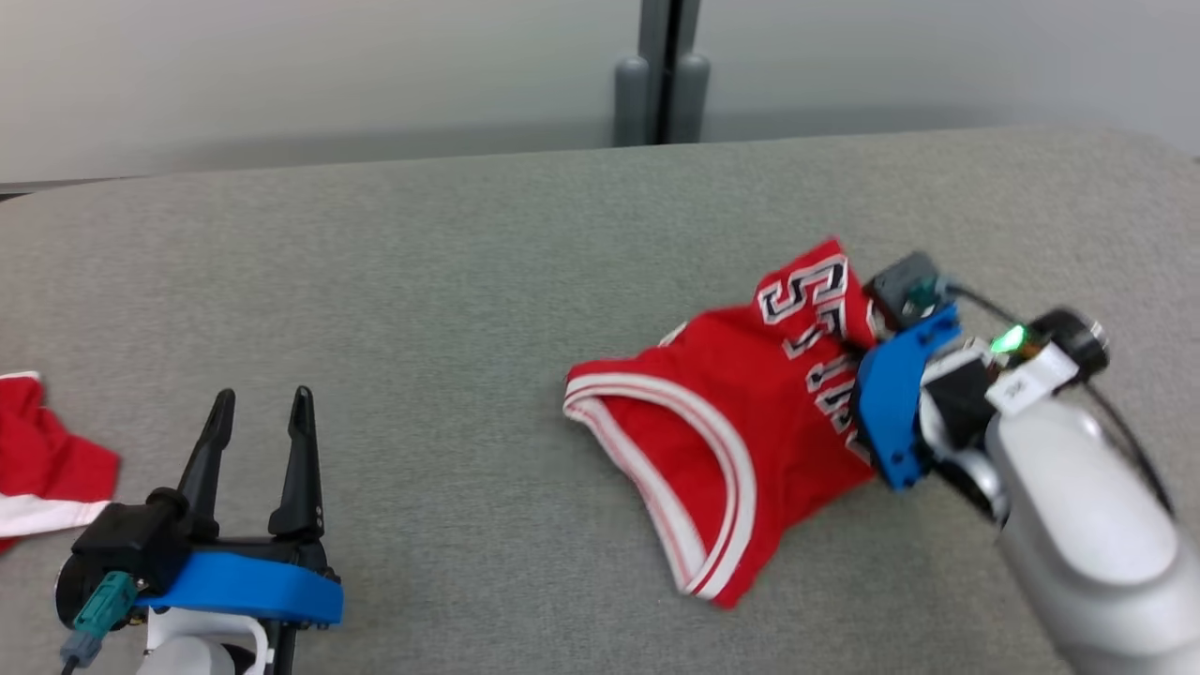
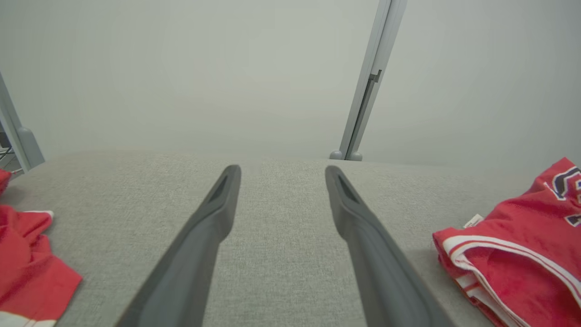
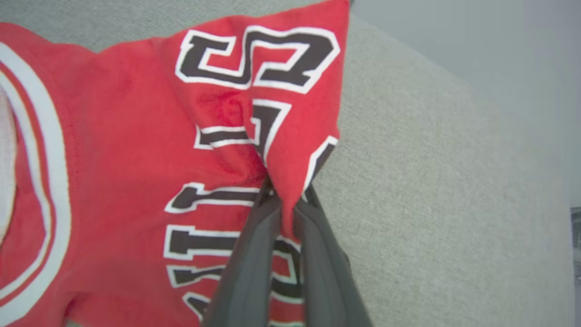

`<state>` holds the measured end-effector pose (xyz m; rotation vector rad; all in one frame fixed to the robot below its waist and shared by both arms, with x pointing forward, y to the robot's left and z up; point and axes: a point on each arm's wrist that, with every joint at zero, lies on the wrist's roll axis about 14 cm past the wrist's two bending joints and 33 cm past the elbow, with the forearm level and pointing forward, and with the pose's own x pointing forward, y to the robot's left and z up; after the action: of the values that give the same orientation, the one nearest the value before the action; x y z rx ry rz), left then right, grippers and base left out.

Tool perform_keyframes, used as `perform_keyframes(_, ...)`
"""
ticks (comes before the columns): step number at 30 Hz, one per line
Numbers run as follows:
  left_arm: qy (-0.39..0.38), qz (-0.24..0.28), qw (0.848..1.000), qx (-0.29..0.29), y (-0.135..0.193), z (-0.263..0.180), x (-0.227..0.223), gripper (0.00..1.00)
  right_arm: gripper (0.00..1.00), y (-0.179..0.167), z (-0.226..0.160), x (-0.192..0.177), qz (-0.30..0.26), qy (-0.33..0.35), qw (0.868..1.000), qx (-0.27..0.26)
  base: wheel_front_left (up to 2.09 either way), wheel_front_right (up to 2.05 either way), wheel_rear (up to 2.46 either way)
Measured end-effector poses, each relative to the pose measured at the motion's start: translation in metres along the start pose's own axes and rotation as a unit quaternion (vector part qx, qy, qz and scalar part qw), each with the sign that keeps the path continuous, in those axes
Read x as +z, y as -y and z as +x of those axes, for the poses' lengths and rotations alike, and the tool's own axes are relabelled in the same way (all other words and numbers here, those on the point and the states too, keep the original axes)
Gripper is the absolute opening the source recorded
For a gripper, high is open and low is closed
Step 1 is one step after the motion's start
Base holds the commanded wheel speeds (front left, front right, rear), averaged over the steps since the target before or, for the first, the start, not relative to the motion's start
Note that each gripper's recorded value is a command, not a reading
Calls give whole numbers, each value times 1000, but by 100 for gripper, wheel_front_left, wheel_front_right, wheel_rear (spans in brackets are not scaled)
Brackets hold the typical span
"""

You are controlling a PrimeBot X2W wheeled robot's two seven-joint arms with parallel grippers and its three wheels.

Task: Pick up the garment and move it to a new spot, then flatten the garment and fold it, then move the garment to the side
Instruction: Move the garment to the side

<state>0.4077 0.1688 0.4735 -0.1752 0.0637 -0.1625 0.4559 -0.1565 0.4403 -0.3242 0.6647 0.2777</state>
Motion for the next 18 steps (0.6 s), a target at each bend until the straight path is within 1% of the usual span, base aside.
perform_keyframes(4, 4, -5, 1000, -25, 14, 20, -2, 100, 0, 46, -2, 21, -32, 13, 999, -40, 0, 0, 0)
perform_keyframes(8, 14, -4, 998, -53, 28, 47, -2, 100, 0, 100, -2, 25, -44, 4, 995, -89, 0, 0, 0)
perform_keyframes(13, 13, 0, 996, -83, 40, 77, -14, 100, 0, 167, -4, 3, -39, -35, 987, -154, 0, 0, 0)
perform_keyframes(18, -3, 0, 994, -110, 49, 99, -36, 100, 0, 221, -13, -20, -41, -71, 974, -212, 0, 0, 0)
